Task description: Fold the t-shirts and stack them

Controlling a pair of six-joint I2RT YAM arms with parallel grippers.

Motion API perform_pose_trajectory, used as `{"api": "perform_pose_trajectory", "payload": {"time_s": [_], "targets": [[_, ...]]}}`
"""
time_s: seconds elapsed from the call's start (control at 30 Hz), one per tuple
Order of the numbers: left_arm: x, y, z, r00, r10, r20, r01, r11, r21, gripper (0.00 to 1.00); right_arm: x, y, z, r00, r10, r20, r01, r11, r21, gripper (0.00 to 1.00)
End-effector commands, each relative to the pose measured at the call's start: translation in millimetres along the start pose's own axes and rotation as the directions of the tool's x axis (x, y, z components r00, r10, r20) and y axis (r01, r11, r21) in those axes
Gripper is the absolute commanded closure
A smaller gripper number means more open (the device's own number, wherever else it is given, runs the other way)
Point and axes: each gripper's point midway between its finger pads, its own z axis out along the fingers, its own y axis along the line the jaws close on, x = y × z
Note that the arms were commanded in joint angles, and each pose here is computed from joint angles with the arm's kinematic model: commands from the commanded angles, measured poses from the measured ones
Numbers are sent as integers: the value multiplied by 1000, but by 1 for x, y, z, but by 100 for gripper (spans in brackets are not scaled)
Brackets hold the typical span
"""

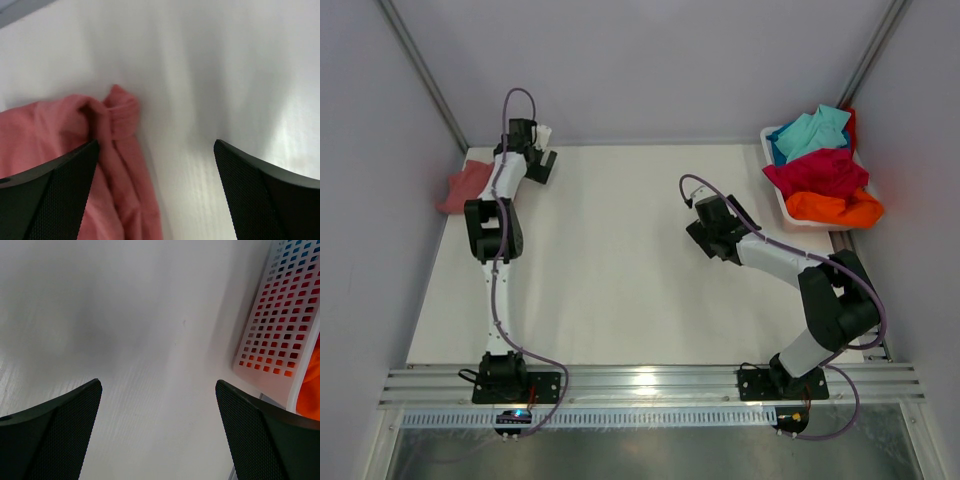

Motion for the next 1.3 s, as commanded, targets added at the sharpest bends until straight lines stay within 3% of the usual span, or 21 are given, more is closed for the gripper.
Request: {"api": "perform_pose_trajectory", "payload": {"time_s": [0.0, 0.23, 0.47, 0.8, 1.07, 1.27], "targets": [[-40, -52, -58, 995, 35, 94, -55, 973, 224, 1, -21, -6, -3, 998, 44, 48, -44, 999, 6, 1], [-56, -90, -90, 994, -36, 108, -10, 915, 402, 1, -21, -7, -5, 998, 42, 54, -43, 999, 7, 1], [-38, -95, -67, 997, -54, 49, 31, 921, 389, 1, -23, -10, -9, 997, 51, 66, -51, 999, 7, 1], [-30, -85, -45, 996, -72, 46, 51, 930, 364, 1, -21, -9, -8, 997, 48, 58, -48, 999, 9, 1], [-16, -77, -33, 944, -325, -49, 311, 833, 458, 1, -19, -8, -7, 998, 44, 50, -44, 999, 5, 1], [-8, -63, -19, 939, -340, -46, 328, 850, 412, 1, -17, -6, -5, 998, 39, 44, -40, 999, 4, 1]]}}
